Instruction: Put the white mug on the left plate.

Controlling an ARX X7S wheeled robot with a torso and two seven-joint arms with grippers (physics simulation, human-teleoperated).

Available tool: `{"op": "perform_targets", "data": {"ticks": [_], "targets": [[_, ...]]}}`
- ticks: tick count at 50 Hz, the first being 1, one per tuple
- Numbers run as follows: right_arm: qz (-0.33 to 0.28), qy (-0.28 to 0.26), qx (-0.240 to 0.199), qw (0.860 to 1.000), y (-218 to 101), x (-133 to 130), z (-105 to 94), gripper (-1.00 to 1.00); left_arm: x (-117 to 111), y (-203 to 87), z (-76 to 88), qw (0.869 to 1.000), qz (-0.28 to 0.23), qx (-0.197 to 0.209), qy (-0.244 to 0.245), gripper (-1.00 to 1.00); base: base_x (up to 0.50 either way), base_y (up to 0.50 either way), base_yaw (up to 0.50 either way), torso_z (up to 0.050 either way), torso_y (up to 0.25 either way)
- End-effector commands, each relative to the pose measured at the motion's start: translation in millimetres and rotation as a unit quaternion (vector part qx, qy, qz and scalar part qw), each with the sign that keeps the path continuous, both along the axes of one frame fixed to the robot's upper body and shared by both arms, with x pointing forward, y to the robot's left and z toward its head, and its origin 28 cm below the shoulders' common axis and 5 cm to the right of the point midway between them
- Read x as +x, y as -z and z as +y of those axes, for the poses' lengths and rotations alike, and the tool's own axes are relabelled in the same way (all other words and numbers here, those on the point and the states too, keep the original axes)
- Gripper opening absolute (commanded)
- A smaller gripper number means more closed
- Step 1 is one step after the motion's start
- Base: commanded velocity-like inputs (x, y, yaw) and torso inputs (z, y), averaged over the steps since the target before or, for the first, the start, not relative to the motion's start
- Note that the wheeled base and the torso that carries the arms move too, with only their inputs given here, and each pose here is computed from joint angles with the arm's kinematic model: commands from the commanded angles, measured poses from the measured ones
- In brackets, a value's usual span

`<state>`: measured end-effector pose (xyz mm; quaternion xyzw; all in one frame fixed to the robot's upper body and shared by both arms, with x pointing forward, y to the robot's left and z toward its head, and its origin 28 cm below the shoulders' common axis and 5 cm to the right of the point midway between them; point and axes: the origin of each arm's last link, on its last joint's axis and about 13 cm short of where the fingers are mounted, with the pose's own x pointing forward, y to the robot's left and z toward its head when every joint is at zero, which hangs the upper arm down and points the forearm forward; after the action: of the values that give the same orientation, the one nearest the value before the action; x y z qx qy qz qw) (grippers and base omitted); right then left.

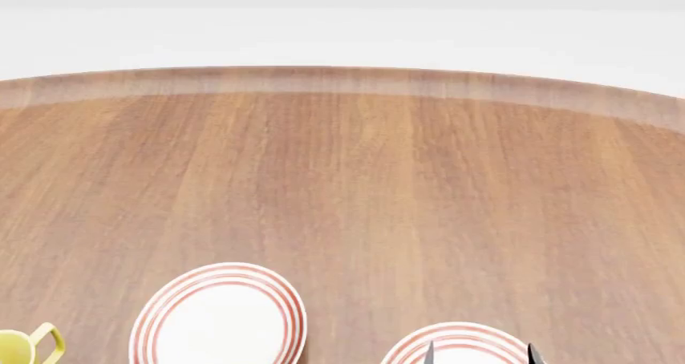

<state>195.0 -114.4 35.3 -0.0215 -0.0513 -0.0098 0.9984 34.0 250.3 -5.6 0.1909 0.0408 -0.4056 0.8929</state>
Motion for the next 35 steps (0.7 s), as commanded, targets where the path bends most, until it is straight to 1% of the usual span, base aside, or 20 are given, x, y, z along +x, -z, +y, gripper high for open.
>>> {"op": "perform_targets", "data": {"ticks": [1,5,8,11,13,17,18,19,22,23,24,25,27,31,33,35], "targets": [[0.001,-0.001,0.000,1.000,0.8,0.2,0.4,1.00,-14.0,-15.3,6.4,0.999,-0.037,-0.013,-0.022,-1.00,0.00,0.00,0.00,0.000,0.000],[0.003,-0.001,-0.001,1.000,1.0,1.0,1.5,1.00,-12.6,-21.6,10.4,0.998,-0.050,-0.016,-0.034,-1.00,0.00,0.00,0.00,0.000,0.000],[0.002,-0.002,0.000,1.000,0.7,1.4,1.5,1.00,-13.7,-27.7,15.3,0.996,-0.061,-0.028,-0.054,-1.00,0.00,0.00,0.00,0.000,0.000],[0.003,-0.002,-0.001,1.000,1.6,1.6,1.4,1.00,-14.2,-30.5,19.2,0.995,-0.065,-0.033,-0.062,-1.00,0.00,0.00,0.00,0.000,0.000],[0.003,-0.001,-0.001,1.000,1.5,0.7,1.1,1.00,-16.6,-33.8,20.3,0.995,-0.066,-0.046,-0.061,-1.00,0.00,0.00,0.00,0.000,0.000],[0.003,0.001,-0.001,1.000,1.1,0.4,0.5,1.00,-16.0,-38.6,25.1,0.992,-0.082,-0.052,-0.080,-1.00,0.00,0.00,0.00,0.000,0.000],[0.003,0.000,-0.001,1.000,1.4,0.6,0.5,1.00,-15.3,-40.9,26.1,0.990,-0.089,-0.060,-0.088,-1.00,0.00,0.00,0.00,0.000,0.000],[0.003,0.000,-0.001,1.000,1.7,0.9,0.6,1.00,-14.7,-43.2,26.5,0.989,-0.089,-0.069,-0.093,-1.00,0.00,0.00,0.00,0.000,0.000],[0.004,-0.001,-0.002,1.000,2.4,1.0,1.0,1.00,-14.0,-46.5,28.2,0.988,-0.092,-0.074,-0.097,-1.00,0.00,0.00,0.00,0.000,0.000],[0.004,0.000,-0.002,1.000,2.2,0.9,1.0,1.00,-12.0,-52.1,28.3,0.984,-0.104,-0.098,-0.108,-1.00,0.00,0.00,0.00,0.000,0.000],[0.004,0.000,-0.001,1.000,2.1,1.0,0.8,1.00,-11.9,-55.7,28.4,0.982,-0.106,-0.113,-0.105,-1.00,0.00,0.00,0.00,0.000,0.000],[0.004,0.000,-0.002,1.000,2.4,1.1,0.7,1.00,-11.4,-57.4,28.4,0.981,-0.107,-0.120,-0.107,-1.00,0.00,0.00,0.00,0.000,0.000],[0.004,0.000,-0.002,1.000,2.5,1.3,0.6,1.00,-7.5,-58.2,27.7,0.979,-0.117,-0.122,-0.115,-1.00,0.00,0.00,0.00,0.000,0.000],[0.005,0.000,-0.002,1.000,2.6,1.7,0.3,1.00,2.6,-63.0,29.3,0.970,-0.124,-0.161,-0.136,-1.00,0.00,0.00,0.00,0.000,0.000],[0.004,0.000,-0.002,1.000,2.6,1.6,0.2,1.00,4.9,-62.0,29.6,0.969,-0.124,-0.162,-0.139,-1.00,0.00,0.00,0.00,0.000,0.000],[0.005,0.000,-0.002,1.000,3.1,1.4,0.0,1.00,8.4,-62.9,29.8,0.963,-0.128,-0.181,-0.153,-1.00,0.00,0.00,0.00,0.000,0.000]]}}
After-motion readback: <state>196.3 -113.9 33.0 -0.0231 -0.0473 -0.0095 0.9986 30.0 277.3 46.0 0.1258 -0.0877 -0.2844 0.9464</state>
